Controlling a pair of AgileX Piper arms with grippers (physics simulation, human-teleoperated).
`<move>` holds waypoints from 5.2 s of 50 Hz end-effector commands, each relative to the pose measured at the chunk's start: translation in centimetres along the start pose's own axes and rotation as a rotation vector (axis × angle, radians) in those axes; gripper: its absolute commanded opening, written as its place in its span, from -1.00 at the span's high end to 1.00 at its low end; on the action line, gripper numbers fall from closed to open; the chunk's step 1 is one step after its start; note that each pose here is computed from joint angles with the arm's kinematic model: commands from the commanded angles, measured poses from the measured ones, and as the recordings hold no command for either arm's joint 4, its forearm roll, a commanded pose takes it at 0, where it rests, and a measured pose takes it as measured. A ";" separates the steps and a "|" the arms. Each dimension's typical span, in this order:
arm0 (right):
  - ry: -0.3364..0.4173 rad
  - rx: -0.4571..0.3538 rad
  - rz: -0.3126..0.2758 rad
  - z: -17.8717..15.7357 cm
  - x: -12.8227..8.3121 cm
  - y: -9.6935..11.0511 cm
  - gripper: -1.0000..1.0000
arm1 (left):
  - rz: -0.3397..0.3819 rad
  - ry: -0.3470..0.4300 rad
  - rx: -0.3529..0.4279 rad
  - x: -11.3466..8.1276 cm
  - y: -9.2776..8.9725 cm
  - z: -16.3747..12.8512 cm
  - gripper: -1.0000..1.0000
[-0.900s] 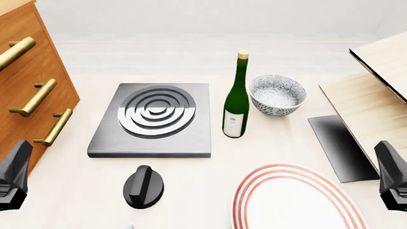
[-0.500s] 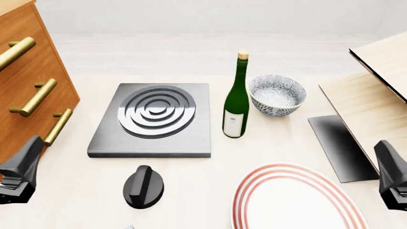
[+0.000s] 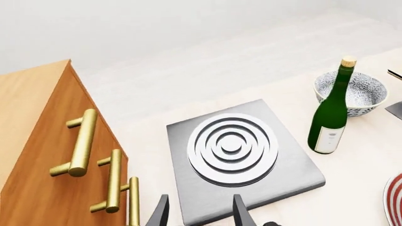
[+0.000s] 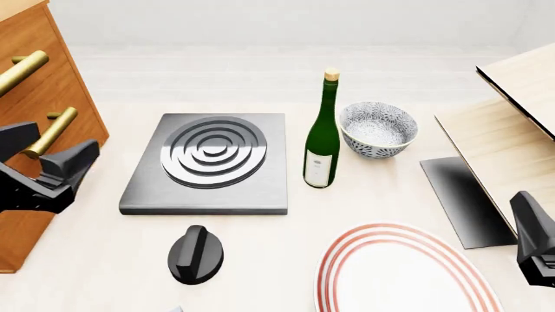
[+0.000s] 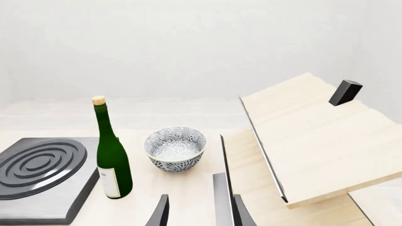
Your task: Turn on the stove.
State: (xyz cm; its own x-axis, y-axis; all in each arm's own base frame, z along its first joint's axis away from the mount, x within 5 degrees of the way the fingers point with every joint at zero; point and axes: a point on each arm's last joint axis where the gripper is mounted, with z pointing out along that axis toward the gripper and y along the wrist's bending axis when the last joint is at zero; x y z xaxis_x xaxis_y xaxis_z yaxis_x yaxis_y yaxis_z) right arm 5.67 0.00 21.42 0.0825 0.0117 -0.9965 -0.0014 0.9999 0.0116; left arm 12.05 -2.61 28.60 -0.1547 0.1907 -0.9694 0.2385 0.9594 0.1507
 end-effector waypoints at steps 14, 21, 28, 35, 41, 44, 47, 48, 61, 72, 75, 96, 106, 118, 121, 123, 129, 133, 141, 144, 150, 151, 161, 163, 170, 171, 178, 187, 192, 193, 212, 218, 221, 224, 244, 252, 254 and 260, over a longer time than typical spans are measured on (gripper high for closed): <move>0.000 0.000 0.000 0.0 0.0 0.0 -1.00 | -0.012 0.235 0.167 -4.7 -1.7 3.8 -1.00; 0.000 0.000 0.001 0.0 -0.1 0.0 -1.00 | 0.061 0.245 0.215 -6.5 -2.2 3.8 -1.00; 0.000 0.000 0.001 0.0 -0.1 0.0 -1.00 | 0.007 0.304 0.267 -7.2 -3.5 4.7 -1.00; 0.000 0.000 0.001 0.0 -0.1 0.0 -1.00 | -0.066 0.357 0.290 -6.9 -4.6 5.5 -1.00; 0.000 0.000 0.001 0.0 -0.1 0.0 -1.00 | -0.110 0.389 0.299 -6.0 -5.3 6.2 -1.00; 0.000 0.000 0.001 0.0 -0.1 0.0 -1.00 | -0.114 0.394 0.305 -5.7 -5.5 6.4 -1.00; 0.000 0.000 0.001 0.0 -0.1 0.0 -1.00 | -0.118 0.400 0.305 -5.1 -5.7 6.8 -1.00; 0.000 0.000 0.000 0.0 -0.1 0.0 -1.00 | -0.131 0.406 0.309 -4.8 -6.0 6.9 -1.00; 0.000 0.000 0.000 0.0 -0.1 0.0 -1.00 | -0.142 0.438 0.294 -2.9 -6.1 7.6 -1.00; 0.000 0.000 0.001 0.0 -0.1 0.0 -1.00 | -0.146 0.463 0.289 -1.6 -6.4 8.2 -1.00; 0.000 0.000 0.001 0.0 -0.1 0.0 -1.00 | -0.150 0.475 0.291 -1.0 -6.6 8.4 -1.00; 0.000 0.000 0.001 0.0 -0.1 0.0 -1.00 | -0.159 0.511 0.303 1.0 -7.9 10.1 -1.00; 0.000 0.000 0.001 0.0 -0.1 0.0 -1.00 | -0.159 0.533 0.279 2.9 -7.6 11.0 -1.00; 0.000 0.000 0.001 0.0 -0.1 0.0 -1.00 | -0.166 0.550 0.271 3.9 -7.7 11.3 -1.00; 0.000 0.000 0.000 0.0 -0.1 0.0 -1.00 | -0.166 0.554 0.268 4.2 -7.7 11.5 -1.00; 0.000 0.000 0.001 0.0 -0.1 0.0 -1.00 | -0.166 0.563 0.261 4.9 -7.6 11.7 -1.00; 0.000 0.000 0.000 0.0 -0.1 0.0 -1.00 | -0.169 0.570 0.259 5.3 -7.7 11.9 -1.00; 0.000 0.000 0.001 0.0 -0.1 0.0 -1.00 | -0.167 0.573 0.259 5.5 -7.8 12.1 -1.00; 0.000 0.000 0.001 0.0 -0.1 0.0 -1.00 | -0.174 0.587 0.255 6.4 -7.9 12.4 -1.00; 0.000 0.000 0.001 0.0 -0.1 0.0 -1.00 | -0.174 0.590 0.256 6.5 -8.0 12.4 -1.00; 0.000 0.000 0.000 0.0 -0.1 0.0 -1.00 | -0.176 0.594 0.255 6.7 -8.0 12.5 -1.00; 0.000 0.000 0.001 0.0 -0.1 0.0 -1.00 | -0.176 0.596 0.256 6.8 -8.1 12.5 -1.00; 0.000 0.000 0.001 0.0 -0.1 0.0 -1.00 | -0.182 0.608 0.258 7.5 -8.4 12.7 -1.00; 0.000 0.000 0.001 0.0 -0.1 0.0 -1.00 | -0.183 0.609 0.257 7.6 -8.4 12.8 -1.00; 0.000 0.000 0.000 0.0 -0.1 0.0 -1.00 | -0.185 0.610 0.260 7.6 -8.5 12.8 -1.00; 0.000 0.000 0.001 0.0 -0.1 0.0 -1.00 | -0.187 0.612 0.256 7.8 -8.5 12.9 -1.00; 0.000 0.000 0.001 0.0 -0.1 0.0 -1.00 | -0.193 0.620 0.254 8.3 -8.6 13.1 -1.00; 0.000 0.000 0.001 0.0 -0.1 0.0 -1.00 | -0.206 0.636 0.250 9.0 -8.8 13.3 -1.00; 0.000 0.000 0.000 0.0 -0.1 0.0 -1.00 | -0.218 0.648 0.249 9.7 -9.1 13.4 -1.00; 0.000 0.000 0.001 0.0 -0.1 0.0 -1.00 | -0.216 0.648 0.249 9.8 -9.1 13.5 -1.00; 0.000 0.000 0.000 0.0 -0.1 0.0 -1.00 | -0.233 0.671 0.234 11.4 -9.1 13.8 -1.00; 0.000 0.000 0.001 0.0 -0.1 0.0 -1.00 | -0.236 0.678 0.230 11.8 -9.1 13.9 -1.00; 0.000 0.000 0.001 0.0 -0.1 0.0 -1.00 | -0.238 0.681 0.229 11.9 -9.2 13.9 -1.00; 0.000 0.000 0.000 0.0 -0.1 0.0 -1.00 | -0.239 0.682 0.229 12.1 -9.2 13.9 -1.00; 0.000 0.000 0.001 0.0 -0.1 0.0 -1.00 | -0.267 0.724 0.232 13.9 -10.0 13.6 -1.00; 0.000 0.000 0.000 0.0 -0.1 0.0 -1.00 | -0.275 0.735 0.232 14.3 -10.1 13.2 -1.00; 0.000 0.000 0.001 0.0 -0.1 0.0 -1.00 | -0.276 0.731 0.225 14.1 -9.9 13.2 -1.00; 0.000 0.000 0.000 0.0 -0.1 0.0 -1.00 | -0.271 0.718 0.206 13.5 -9.0 13.4 -1.00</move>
State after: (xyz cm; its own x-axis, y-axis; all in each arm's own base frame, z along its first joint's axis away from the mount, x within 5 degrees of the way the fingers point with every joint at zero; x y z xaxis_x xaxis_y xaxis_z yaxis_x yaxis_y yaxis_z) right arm 5.63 0.00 21.49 0.0822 0.0123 -0.9965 -0.0015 0.9999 0.0122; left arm 21.00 -12.05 12.11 -0.7836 0.0675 -0.6176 0.2475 0.9457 -0.2108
